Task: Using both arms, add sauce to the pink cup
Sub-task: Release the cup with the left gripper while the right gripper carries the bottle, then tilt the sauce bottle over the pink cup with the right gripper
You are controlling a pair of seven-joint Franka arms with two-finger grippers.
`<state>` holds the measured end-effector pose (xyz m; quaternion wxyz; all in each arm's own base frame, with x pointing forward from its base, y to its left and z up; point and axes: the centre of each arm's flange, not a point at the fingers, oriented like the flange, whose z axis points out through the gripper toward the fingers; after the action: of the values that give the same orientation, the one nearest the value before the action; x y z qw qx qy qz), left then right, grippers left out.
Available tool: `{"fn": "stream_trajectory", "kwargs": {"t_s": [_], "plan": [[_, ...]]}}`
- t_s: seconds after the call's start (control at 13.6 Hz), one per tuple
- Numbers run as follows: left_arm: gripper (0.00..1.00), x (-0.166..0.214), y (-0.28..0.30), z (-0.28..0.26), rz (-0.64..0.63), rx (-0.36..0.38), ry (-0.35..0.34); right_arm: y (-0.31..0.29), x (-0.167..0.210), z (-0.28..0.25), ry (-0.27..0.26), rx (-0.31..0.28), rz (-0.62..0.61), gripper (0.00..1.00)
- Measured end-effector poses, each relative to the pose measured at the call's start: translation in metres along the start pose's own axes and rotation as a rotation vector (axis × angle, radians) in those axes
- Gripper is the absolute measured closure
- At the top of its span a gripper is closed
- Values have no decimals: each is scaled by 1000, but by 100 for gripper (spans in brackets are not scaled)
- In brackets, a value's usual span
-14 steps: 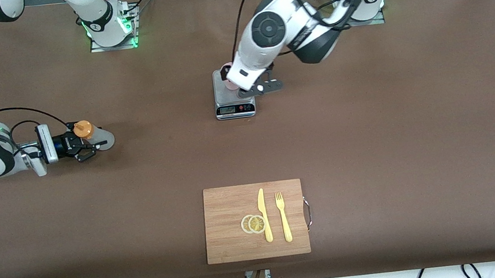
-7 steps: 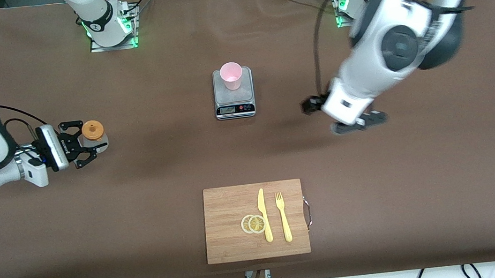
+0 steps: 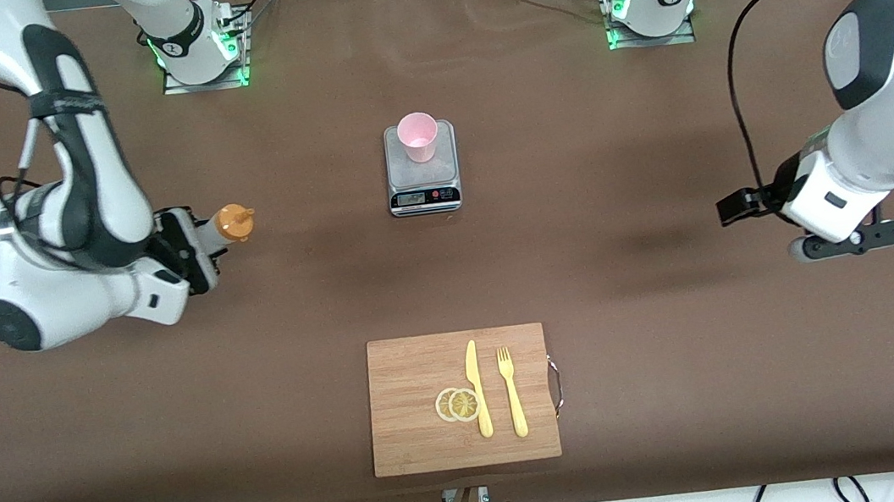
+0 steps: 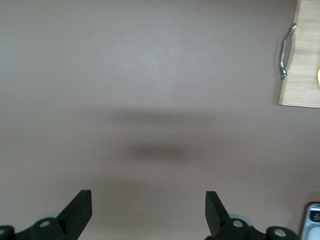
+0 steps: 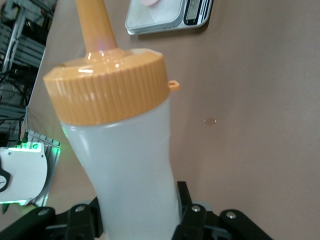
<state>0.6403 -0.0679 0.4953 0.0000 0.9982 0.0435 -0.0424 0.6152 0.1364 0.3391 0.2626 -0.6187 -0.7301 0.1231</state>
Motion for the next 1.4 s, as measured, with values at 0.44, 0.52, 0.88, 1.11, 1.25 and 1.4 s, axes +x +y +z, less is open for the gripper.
{"fn": "stream_trajectory", "kwargs": {"t_s": [0.44,0.52,0.88,1.11,1.25,1.4], "plan": [[0,-1,-51,-27,-8,2,27,-20,152,26,-310,-24,134,47],[0,-2,-58,-28,-13,2,21,-24,168,32,-345,-27,154,47],[0,-16,-51,-58,17,0,14,-54,235,71,-537,-39,252,46],[0,-26,-44,-74,54,-1,27,-68,263,96,-628,-52,300,46],[0,-29,-48,-79,57,-2,34,-70,270,106,-655,-53,313,46],[0,-28,-57,-79,46,-2,32,-71,275,116,-685,-52,332,46]]}}
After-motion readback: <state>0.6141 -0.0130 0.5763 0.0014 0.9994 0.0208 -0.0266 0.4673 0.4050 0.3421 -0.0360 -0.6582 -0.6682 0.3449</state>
